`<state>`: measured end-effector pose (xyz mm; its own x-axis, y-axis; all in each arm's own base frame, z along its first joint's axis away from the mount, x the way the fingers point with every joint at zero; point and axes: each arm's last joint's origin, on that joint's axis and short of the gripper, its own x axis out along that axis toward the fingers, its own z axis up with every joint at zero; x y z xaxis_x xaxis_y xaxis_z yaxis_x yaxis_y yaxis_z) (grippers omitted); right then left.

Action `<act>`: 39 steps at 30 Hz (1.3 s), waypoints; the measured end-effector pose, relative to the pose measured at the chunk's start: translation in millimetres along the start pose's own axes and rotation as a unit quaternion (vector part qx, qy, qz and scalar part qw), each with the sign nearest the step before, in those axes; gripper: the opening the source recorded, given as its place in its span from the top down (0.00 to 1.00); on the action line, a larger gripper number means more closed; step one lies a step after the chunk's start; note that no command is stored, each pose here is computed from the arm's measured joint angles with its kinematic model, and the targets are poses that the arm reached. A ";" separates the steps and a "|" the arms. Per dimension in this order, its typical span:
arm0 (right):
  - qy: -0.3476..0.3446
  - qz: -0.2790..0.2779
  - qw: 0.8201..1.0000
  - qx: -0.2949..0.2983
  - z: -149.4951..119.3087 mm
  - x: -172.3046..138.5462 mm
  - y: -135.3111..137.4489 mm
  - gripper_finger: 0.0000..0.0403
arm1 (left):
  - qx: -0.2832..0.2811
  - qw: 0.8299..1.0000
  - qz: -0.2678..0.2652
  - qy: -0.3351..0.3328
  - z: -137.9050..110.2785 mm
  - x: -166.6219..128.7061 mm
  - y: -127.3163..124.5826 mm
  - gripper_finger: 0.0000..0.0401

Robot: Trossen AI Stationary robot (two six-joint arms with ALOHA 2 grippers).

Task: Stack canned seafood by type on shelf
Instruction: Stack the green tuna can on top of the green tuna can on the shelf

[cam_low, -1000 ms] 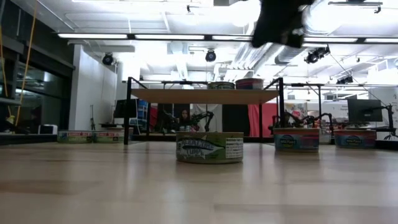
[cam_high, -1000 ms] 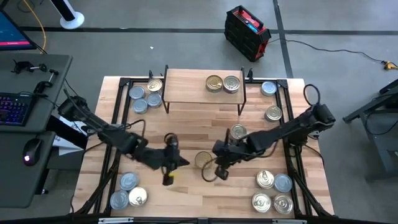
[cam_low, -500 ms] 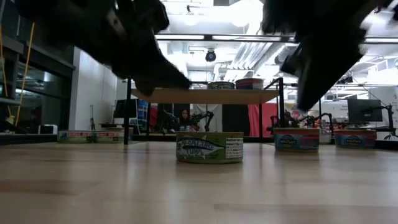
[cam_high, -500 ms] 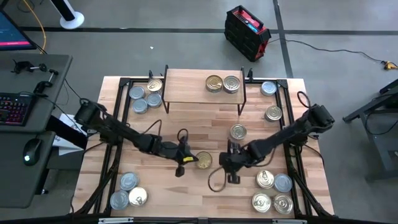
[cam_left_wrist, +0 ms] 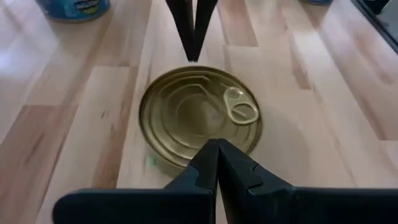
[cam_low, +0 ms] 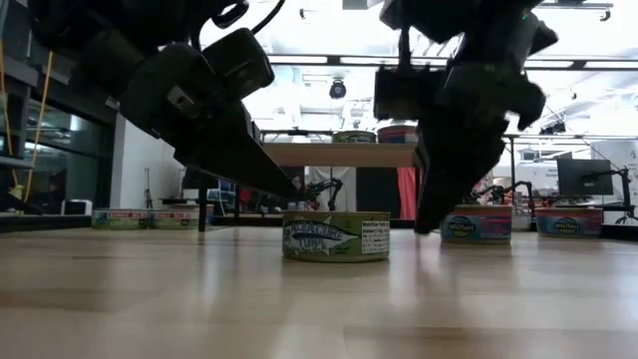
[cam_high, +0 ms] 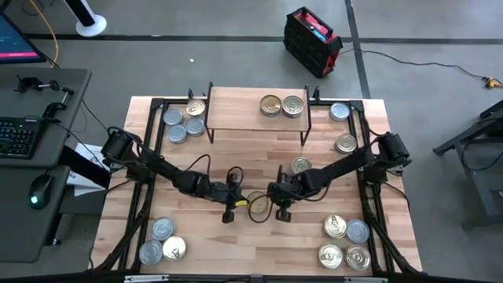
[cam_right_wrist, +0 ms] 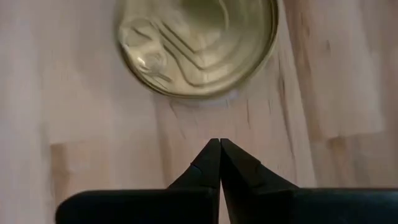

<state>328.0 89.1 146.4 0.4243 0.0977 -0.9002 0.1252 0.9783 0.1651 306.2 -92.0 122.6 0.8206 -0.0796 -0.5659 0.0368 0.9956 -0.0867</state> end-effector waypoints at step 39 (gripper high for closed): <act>-0.139 0.052 0.987 -0.057 52.9 -38.3 31.3 1.00 | 0.011 0.999 0.010 0.040 -21.4 11.5 -4.4 1.00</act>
<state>363.2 106.3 207.4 0.6611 0.1593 -0.7332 -0.0264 0.9815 0.1895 303.3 -98.4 98.9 0.7726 -0.0633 -0.6317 0.0343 0.9977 -0.0580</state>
